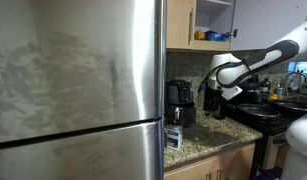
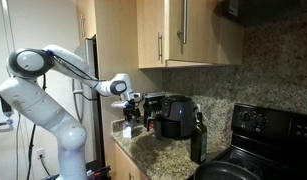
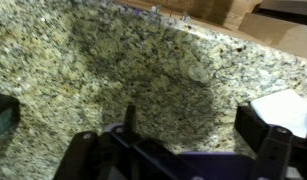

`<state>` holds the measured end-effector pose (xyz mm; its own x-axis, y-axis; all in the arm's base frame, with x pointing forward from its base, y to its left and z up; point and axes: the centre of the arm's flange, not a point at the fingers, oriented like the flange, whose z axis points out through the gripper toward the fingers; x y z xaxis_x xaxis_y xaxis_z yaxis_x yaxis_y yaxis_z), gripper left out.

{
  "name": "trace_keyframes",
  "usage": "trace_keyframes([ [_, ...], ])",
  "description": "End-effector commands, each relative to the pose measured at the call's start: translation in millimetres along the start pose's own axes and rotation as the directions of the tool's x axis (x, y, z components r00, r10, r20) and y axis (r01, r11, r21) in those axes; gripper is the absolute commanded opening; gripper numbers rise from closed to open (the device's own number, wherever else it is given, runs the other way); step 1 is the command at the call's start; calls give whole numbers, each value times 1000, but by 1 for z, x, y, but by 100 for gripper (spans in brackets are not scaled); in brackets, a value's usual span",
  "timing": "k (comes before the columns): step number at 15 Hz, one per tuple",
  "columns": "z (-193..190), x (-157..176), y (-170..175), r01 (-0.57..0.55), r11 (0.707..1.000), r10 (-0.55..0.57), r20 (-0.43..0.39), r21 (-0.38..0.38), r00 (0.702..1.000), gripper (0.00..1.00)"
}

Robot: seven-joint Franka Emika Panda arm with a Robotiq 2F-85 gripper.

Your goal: Move the salt cellar to the right

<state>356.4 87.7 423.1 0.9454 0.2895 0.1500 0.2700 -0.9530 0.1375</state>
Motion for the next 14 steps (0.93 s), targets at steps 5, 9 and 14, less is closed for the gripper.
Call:
trace_keyframes([
  [5,-34,56,-119,285,959,-284,-75,0,956,100],
  [9,-41,75,-146,347,938,-344,-78,17,936,100],
  [14,-18,121,-144,274,962,-272,-126,2,954,100],
])
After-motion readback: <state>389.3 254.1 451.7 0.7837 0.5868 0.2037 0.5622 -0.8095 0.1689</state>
